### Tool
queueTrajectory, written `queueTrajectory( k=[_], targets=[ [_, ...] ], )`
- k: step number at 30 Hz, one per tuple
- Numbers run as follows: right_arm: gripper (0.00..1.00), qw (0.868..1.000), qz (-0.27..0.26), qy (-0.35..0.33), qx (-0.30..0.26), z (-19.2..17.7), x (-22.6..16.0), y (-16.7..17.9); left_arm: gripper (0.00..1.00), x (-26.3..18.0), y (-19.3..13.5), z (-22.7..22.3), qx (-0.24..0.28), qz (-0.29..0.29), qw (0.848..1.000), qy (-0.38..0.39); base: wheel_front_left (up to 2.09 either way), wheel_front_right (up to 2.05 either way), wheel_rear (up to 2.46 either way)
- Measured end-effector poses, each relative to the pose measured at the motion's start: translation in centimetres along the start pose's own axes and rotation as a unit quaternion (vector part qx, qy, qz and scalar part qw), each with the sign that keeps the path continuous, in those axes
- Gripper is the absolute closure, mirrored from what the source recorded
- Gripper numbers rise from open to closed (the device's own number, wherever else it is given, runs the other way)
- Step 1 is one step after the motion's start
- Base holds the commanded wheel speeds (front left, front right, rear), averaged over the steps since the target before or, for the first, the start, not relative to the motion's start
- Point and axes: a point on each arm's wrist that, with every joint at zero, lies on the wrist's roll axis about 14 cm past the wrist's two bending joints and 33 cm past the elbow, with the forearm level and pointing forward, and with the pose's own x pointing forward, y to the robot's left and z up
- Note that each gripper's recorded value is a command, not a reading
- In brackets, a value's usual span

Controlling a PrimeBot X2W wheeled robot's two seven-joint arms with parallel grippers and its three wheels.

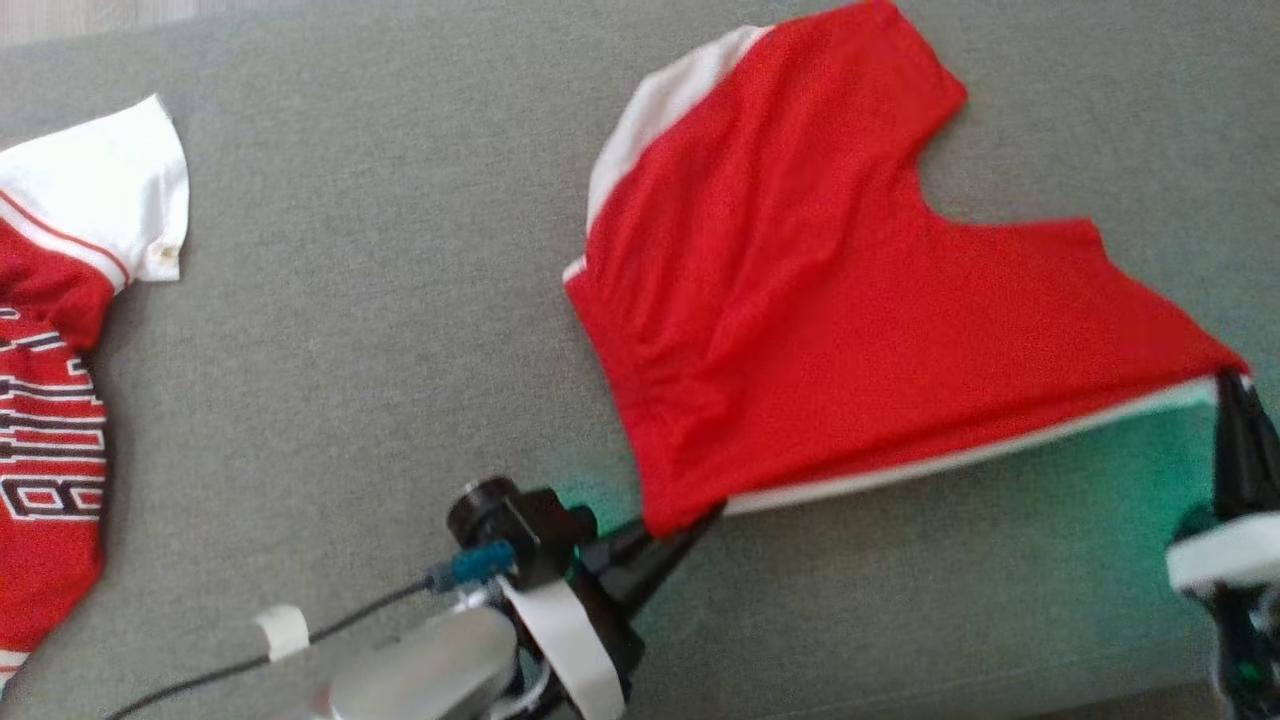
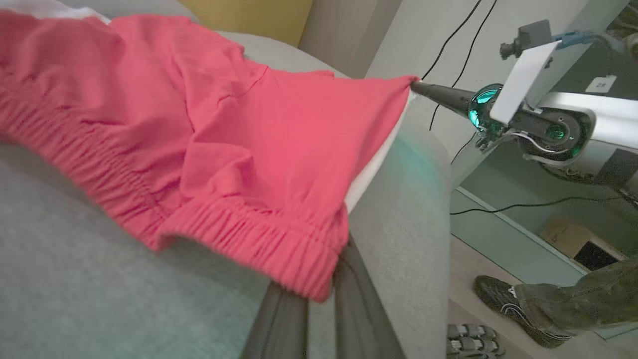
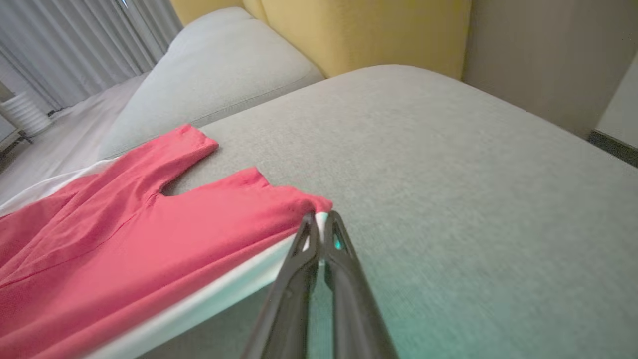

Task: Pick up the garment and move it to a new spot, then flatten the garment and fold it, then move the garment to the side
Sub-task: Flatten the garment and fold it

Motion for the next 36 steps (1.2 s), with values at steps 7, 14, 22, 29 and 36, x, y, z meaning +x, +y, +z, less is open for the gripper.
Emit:
queueTrajectory(
  k=[7,14,22,29,36],
  targets=[
    [1.0,0.999,-0.03,-0.013,0.0,1.4,-3.8,-2.2,1.0,-0.2,-2.3,-1.1,-0.032,-0.014,0.999,0.016,0.0,0.0,0.0],
    [1.0,0.999,-0.045,-0.021,-0.012,3.2,-6.0,-3.1,1.0,-0.1,-4.7,-1.0,-0.061,-0.04,0.997,0.022,0.0,0.0,0.0],
    [1.0,1.0,-0.007,-0.018,0.0,4.1,-2.3,0.2,1.0,-0.2,-3.7,0.8,-0.12,-0.014,0.992,-0.018,0.0,0.0,0.0],
    [1.0,0.998,0.05,-0.028,0.009,6.8,4.5,5.5,1.0,0.4,-0.6,5.4,-0.161,0.016,0.983,-0.085,0.0,0.0,0.0],
    [1.0,0.996,0.092,-0.004,0.003,6.8,10.1,10.0,1.0,0.2,2.7,7.5,-0.203,0.048,0.971,-0.118,0.0,0.0,0.0]
  ],
)
